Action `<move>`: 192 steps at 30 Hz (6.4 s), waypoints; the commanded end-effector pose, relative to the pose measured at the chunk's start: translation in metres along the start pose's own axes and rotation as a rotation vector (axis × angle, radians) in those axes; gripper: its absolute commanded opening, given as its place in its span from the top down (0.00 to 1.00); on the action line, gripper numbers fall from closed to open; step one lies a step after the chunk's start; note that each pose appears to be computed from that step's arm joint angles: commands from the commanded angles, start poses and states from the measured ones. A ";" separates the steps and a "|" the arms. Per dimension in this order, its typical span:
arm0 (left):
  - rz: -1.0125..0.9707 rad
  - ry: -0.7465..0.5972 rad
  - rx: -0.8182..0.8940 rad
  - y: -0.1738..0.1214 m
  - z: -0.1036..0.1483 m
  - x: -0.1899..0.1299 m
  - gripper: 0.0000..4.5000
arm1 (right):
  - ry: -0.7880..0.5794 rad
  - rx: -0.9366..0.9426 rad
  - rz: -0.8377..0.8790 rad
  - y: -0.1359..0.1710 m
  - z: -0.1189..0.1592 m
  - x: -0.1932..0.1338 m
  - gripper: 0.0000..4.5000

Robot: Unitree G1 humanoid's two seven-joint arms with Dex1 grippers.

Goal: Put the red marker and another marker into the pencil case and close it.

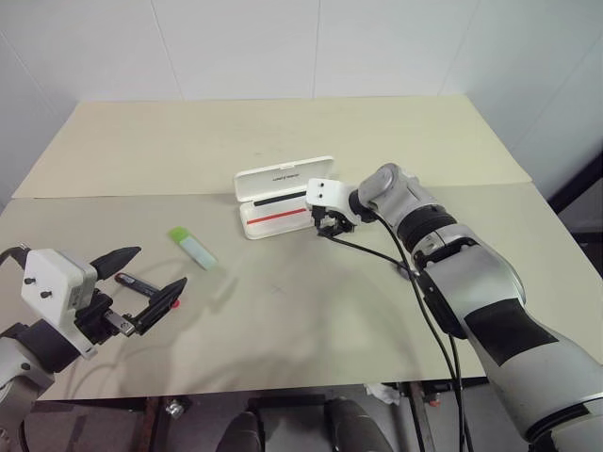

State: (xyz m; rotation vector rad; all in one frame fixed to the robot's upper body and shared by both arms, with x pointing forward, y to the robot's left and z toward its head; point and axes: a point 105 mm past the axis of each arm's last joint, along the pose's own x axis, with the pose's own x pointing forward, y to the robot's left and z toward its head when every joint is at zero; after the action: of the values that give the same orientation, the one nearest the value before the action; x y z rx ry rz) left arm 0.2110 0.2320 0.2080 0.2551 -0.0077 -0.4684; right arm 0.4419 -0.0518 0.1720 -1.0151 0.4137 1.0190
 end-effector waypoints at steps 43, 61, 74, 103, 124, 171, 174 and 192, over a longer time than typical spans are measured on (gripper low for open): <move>-0.306 -0.098 -0.003 0.012 0.007 0.058 0.00 | -0.319 0.002 0.290 0.099 -0.013 -0.088 1.00; -0.407 -0.089 -0.011 0.003 0.007 0.065 0.00 | -0.335 0.071 0.383 0.144 -0.025 -0.073 1.00; -0.595 -0.026 -0.034 -0.023 -0.004 0.038 0.00 | -0.344 0.086 0.336 0.136 -0.027 -0.061 1.00; -0.374 -0.048 0.014 -0.007 -0.006 0.043 0.00 | -0.605 -0.006 0.249 0.113 -0.012 -0.105 0.01; 0.403 -0.048 -0.262 0.011 -0.023 0.093 0.00 | -0.690 0.069 0.156 0.073 -0.058 -0.128 0.01; 0.854 0.211 -0.403 0.042 -0.055 0.096 0.87 | -0.681 0.086 0.065 0.059 -0.068 -0.129 0.00; 0.794 0.183 -0.369 0.040 -0.046 0.102 0.87 | -0.678 0.098 0.079 0.063 -0.073 -0.129 0.00; -0.099 -0.152 -0.083 -0.024 0.051 0.106 0.87 | -0.675 0.139 0.154 0.097 -0.092 -0.137 0.00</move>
State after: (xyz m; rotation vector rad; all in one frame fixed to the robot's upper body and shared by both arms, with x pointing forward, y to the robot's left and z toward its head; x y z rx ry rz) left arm 0.3040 0.1607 0.2284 0.1098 -0.0620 -0.4889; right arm 0.3101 -0.1850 0.1652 -0.4316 0.0234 1.3553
